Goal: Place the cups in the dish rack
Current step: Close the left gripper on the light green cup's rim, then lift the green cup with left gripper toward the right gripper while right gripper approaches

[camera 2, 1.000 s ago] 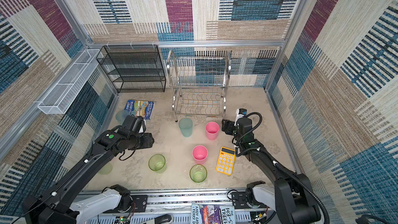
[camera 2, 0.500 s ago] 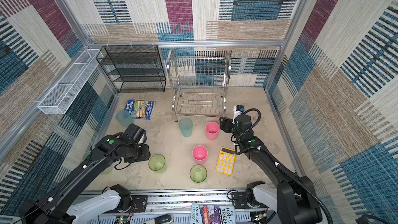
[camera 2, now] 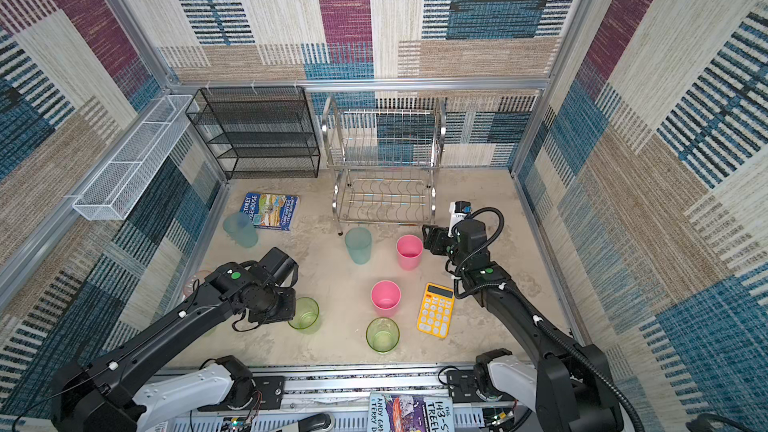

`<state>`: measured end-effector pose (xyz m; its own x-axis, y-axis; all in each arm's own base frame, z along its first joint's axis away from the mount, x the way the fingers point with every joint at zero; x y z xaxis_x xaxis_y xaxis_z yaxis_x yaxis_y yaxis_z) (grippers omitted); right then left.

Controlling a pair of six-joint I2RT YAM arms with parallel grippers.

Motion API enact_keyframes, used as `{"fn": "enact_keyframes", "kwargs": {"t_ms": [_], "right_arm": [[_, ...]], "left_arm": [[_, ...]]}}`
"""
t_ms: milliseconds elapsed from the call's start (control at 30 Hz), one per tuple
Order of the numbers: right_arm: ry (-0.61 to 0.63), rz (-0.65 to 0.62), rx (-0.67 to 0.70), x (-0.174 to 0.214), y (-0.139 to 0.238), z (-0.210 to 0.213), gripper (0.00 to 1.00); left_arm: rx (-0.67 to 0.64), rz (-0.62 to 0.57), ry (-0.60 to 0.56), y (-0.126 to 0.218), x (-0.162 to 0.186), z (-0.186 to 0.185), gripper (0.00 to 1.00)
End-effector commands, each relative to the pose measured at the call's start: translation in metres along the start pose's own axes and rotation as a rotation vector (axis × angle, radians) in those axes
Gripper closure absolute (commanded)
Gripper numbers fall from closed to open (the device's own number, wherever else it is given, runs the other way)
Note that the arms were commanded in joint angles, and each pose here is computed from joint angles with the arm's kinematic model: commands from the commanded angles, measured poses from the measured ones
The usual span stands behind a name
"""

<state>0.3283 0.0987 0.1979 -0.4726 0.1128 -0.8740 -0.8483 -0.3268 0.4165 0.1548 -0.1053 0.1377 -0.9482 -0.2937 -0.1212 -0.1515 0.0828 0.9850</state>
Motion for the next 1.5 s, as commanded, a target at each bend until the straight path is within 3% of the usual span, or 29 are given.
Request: {"fn": "enact_keyframes", "kwargs": {"t_ms": [0,300,867,1067,1467], "right_arm": [[0.010,-0.038,-0.036,-0.011,0.003,0.007,0.22],[0.014,-0.032,-0.045,-0.009,0.002,0.007,0.22],[0.015,-0.024,-0.047,-0.011,-0.001,0.008,0.23],[0.017,-0.031,-0.043,-0.016,0.002,0.009,0.23],[0.011,-0.024,-0.032,-0.019,0.002,0.009,0.23]], "left_arm": [[0.023,-0.011,0.049,-0.006,0.000,-0.003,0.61],[0.090,-0.109,0.105,-0.013,-0.007,-0.005,0.68],[0.043,-0.103,0.075,-0.025,-0.009,-0.003,0.90],[0.067,-0.122,0.051,-0.017,-0.015,-0.010,0.98],[0.148,-0.184,-0.020,0.024,-0.037,-0.039,1.00]]}}
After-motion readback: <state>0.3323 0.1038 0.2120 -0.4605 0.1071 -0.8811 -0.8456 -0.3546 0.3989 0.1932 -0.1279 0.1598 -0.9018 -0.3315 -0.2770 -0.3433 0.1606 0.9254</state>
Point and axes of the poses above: each gripper's point midway between its finger pads, its own y axis back along the fingers, its own z axis along the line the jaws close on, x = y × z, the point moved 3 cm from there along y, back along the fingers, and after that the axes turned 11 degrees about y, right-handed, at the moved point
